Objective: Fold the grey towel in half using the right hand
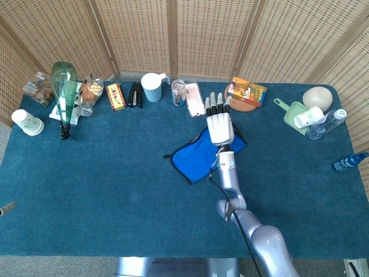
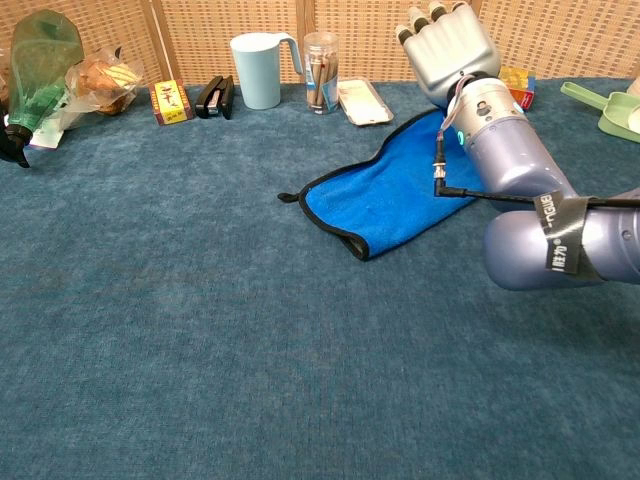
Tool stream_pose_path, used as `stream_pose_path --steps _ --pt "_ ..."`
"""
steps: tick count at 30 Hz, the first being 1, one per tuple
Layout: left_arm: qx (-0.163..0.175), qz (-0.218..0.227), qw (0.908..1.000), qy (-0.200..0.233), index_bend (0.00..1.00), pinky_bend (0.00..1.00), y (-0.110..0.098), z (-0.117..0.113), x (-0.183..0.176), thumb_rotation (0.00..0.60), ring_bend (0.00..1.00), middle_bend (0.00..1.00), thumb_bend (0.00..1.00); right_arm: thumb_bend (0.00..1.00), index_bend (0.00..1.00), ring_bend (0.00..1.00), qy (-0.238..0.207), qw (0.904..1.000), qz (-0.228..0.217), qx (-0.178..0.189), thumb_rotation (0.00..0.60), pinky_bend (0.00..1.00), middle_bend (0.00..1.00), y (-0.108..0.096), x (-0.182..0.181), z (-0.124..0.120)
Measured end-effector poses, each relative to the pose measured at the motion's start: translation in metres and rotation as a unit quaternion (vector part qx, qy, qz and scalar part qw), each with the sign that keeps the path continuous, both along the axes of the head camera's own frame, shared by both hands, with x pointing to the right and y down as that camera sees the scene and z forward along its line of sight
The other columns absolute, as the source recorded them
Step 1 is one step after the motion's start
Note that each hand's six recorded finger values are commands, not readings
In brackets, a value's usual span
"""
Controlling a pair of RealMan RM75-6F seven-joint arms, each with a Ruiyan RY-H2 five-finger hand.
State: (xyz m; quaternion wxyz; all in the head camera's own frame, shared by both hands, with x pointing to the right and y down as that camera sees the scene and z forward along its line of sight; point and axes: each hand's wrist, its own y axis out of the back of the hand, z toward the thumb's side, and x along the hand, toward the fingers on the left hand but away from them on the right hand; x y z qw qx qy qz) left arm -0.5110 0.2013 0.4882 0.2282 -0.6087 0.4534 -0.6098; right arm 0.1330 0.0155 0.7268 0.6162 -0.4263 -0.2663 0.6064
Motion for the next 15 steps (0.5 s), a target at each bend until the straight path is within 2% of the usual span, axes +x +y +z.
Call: stream_pose_path --steps 7,15 --pt "0.000 -0.001 1.0000 -0.001 0.00 0.00 -0.0003 0.0004 -0.0009 0.600 0.00 0.00 0.08 0.00 0.00 0.00 0.001 1.0000 0.001 -0.009 0.600 0.22 0.00 0.0036 0.0002 0.0052" --pt "-0.001 -0.001 1.0000 0.000 0.00 0.00 -0.0009 0.0012 -0.0004 0.600 0.00 0.00 0.08 0.00 0.00 0.00 -0.015 0.9999 0.003 -0.002 0.600 0.22 0.00 0.0037 0.0017 0.0018"
